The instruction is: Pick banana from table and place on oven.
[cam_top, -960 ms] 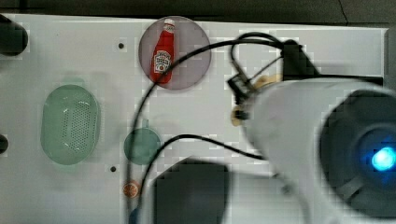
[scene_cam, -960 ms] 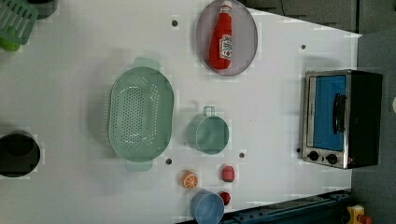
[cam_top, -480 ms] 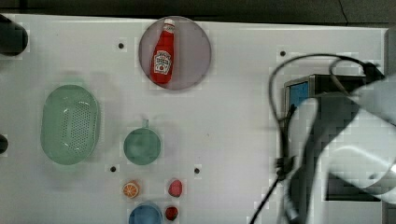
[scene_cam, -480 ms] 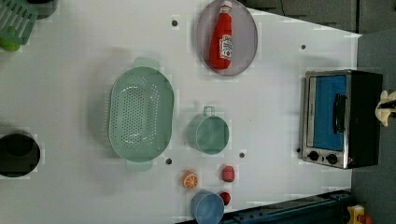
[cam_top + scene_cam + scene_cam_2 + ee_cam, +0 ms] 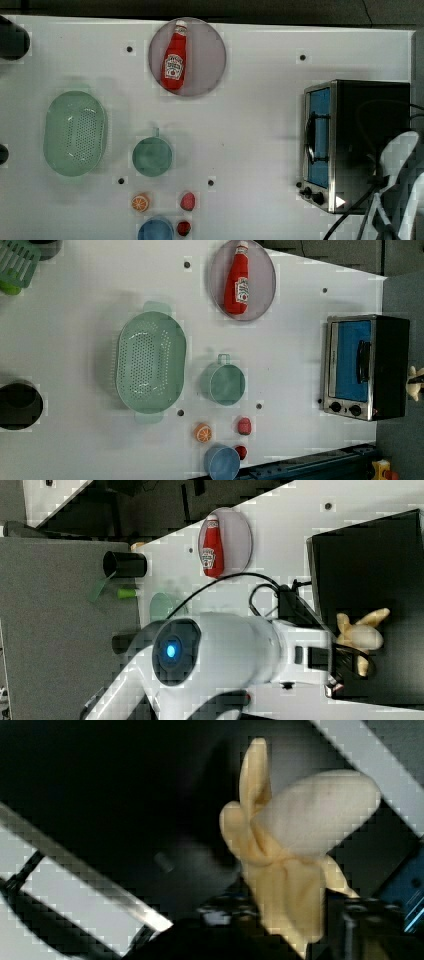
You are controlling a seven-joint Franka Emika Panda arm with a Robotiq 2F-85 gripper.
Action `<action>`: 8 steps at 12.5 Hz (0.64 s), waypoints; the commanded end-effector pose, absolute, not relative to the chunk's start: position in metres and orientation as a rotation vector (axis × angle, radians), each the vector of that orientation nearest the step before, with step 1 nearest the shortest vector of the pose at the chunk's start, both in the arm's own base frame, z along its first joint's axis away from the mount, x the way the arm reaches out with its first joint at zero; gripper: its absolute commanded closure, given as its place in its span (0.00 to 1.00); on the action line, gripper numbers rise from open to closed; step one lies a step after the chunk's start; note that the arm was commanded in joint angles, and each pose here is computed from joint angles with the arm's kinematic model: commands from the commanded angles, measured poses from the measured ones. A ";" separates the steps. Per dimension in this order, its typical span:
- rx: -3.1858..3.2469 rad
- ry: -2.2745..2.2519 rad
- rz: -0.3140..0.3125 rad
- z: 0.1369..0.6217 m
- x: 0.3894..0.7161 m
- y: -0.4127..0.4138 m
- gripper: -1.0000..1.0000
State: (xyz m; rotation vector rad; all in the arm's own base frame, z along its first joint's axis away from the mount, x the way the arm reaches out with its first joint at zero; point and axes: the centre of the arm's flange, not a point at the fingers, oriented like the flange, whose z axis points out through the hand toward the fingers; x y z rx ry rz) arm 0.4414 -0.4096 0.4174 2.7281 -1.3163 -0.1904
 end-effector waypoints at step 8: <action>2.857 -1.047 0.036 0.471 0.506 -0.349 0.00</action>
